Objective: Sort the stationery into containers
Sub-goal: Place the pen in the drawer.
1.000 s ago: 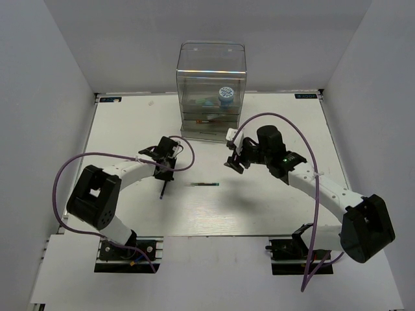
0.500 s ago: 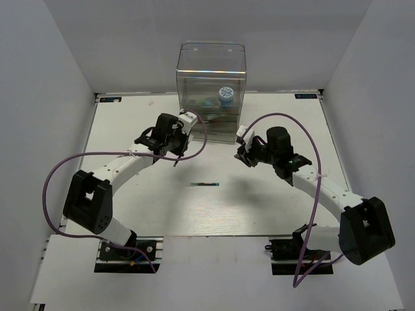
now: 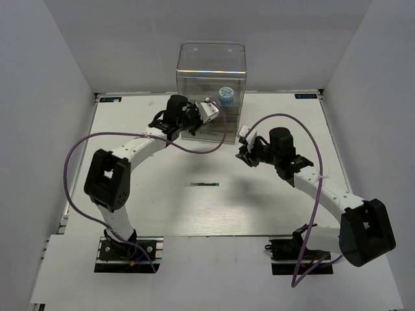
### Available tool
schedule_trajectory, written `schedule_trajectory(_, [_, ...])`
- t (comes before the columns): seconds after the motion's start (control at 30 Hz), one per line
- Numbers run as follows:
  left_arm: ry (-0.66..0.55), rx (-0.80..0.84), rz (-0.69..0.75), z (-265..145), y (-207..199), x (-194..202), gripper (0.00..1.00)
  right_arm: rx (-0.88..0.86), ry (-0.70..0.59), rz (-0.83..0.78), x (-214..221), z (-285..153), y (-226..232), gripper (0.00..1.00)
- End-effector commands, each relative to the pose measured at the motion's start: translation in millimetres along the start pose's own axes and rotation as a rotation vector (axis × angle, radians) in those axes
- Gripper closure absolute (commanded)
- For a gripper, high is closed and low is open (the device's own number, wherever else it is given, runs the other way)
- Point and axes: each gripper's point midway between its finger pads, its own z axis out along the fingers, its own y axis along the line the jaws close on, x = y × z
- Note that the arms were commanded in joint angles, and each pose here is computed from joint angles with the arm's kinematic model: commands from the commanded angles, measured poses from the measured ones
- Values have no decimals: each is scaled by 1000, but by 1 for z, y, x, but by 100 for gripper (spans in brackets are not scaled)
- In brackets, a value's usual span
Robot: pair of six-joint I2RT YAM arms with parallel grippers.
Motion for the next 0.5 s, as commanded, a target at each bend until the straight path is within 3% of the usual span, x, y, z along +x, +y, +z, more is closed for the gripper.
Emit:
schedule_trajectory(0.0, [-101, -1, 144, 11, 15, -31, 100, 19, -61, -27, -16, -5, -6, 62])
schedule_trajectory(0.27, [-199, -31, 237, 34, 22, -36, 100, 24, -65, -32, -15, -6, -7, 62])
schedule_trajectory(0.47, [-172, -19, 315, 45, 18, -17, 100, 21, -64, -26, -14, -5, -8, 62])
